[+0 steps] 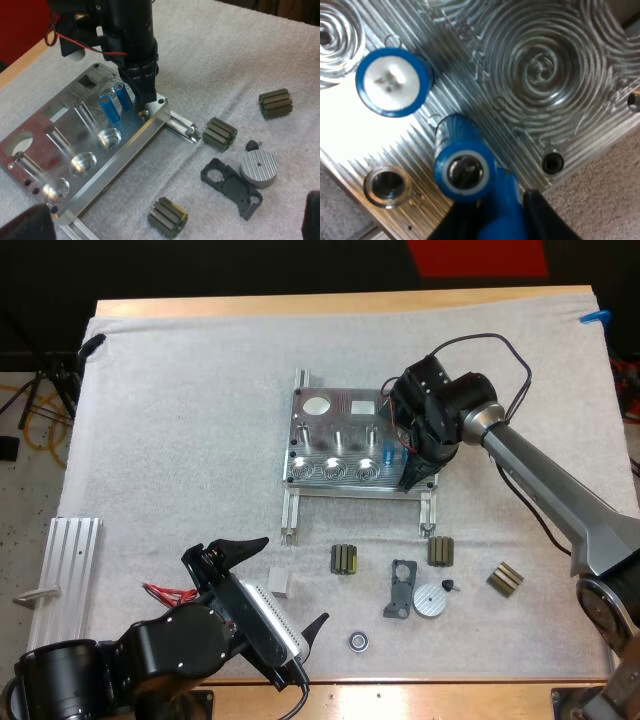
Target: Load cells from left to right
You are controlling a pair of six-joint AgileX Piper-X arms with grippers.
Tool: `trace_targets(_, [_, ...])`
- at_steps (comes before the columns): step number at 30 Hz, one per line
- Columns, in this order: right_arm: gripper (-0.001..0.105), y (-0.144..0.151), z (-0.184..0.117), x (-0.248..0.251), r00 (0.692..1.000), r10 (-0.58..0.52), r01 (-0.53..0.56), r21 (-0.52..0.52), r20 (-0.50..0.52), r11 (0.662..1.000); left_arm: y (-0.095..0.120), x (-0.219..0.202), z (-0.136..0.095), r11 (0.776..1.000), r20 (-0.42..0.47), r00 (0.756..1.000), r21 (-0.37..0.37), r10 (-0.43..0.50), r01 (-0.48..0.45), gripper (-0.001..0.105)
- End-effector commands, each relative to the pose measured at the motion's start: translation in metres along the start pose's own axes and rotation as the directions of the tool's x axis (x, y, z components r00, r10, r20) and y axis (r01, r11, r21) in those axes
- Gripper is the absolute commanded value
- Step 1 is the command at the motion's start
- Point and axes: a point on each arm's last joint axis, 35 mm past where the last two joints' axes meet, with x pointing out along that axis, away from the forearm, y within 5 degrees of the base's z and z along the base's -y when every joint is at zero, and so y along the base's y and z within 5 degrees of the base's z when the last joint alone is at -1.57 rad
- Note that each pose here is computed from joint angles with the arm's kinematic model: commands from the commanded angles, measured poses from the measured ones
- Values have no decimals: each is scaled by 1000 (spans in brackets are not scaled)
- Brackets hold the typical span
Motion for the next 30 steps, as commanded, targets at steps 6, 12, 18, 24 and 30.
trace_targets(6, [57,-2,1,2,1000,-1,1,14,2,1000,1,-2,2,1000,24,1000,-12,10,-10,97])
trace_targets(12, [65,-3,1,-10,999,-25,25,18,31,1000,1,-2,2,1000,24,1000,-9,10,-10,97])
trace_targets(18, [65,-5,-2,-42,992,-85,82,32,99,996,1,-2,2,1000,24,1000,-9,10,-10,97])
trace_targets(24, [65,-4,-9,-77,978,-132,126,50,162,991,1,-2,2,1000,24,1000,-9,10,-10,97])
trace_targets(30, [64,2,-10,-84,971,-18,1,70,239,998,1,-2,2,1000,24,1000,-9,10,-10,97])
